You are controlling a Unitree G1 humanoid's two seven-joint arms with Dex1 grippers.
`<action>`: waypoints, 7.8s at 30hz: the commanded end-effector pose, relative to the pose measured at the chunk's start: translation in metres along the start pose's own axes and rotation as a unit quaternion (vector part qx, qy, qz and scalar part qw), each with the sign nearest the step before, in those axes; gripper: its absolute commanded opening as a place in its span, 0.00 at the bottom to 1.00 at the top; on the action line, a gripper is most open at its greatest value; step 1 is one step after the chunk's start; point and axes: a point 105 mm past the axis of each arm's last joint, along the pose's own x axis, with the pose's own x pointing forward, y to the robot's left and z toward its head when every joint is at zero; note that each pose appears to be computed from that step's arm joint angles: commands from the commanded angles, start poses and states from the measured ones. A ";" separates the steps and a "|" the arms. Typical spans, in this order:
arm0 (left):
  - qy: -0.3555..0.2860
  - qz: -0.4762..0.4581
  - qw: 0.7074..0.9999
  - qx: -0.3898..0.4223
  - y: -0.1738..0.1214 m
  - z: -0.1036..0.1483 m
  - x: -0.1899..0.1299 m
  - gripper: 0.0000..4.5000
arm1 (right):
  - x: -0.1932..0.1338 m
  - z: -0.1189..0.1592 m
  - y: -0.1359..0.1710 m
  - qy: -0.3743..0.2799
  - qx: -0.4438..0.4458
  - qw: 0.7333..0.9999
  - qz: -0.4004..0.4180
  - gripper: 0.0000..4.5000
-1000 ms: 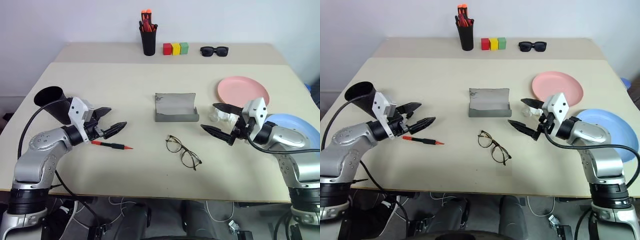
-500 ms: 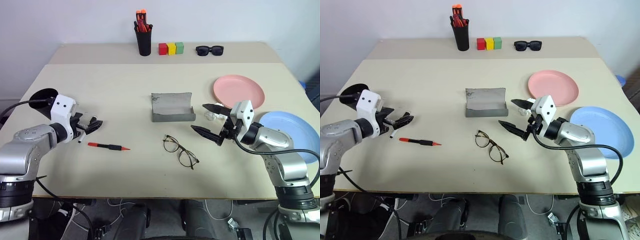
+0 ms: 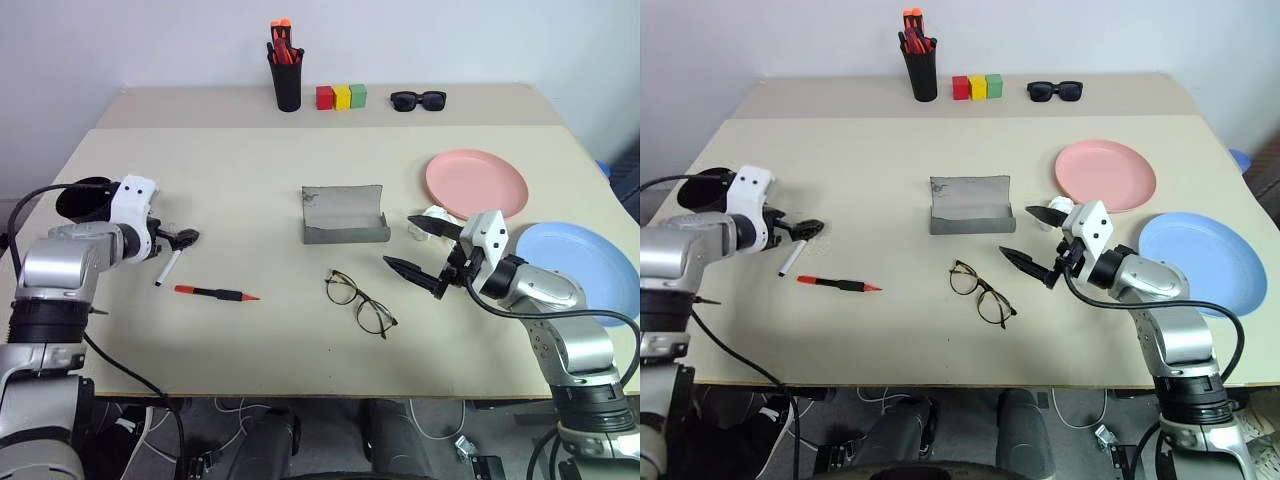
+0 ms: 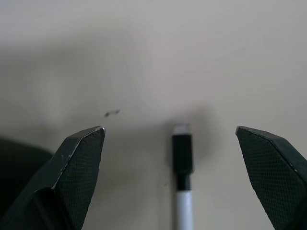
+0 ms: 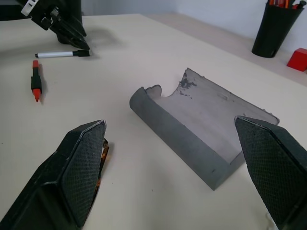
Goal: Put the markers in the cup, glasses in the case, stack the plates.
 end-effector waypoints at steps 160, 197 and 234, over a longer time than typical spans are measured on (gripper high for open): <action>0.034 0.106 0.992 0.058 0.136 -0.072 -0.072 0.99 | -0.027 0.070 0.023 -0.116 0.052 0.989 0.070 1.00; -0.025 0.165 0.985 0.036 0.146 -0.067 -0.073 0.08 | -0.016 0.071 0.008 -0.118 0.051 0.990 0.065 1.00; 0.001 0.162 0.987 -0.018 0.116 -0.103 -0.023 0.88 | -0.039 0.047 -0.013 -0.109 0.050 0.991 0.050 1.00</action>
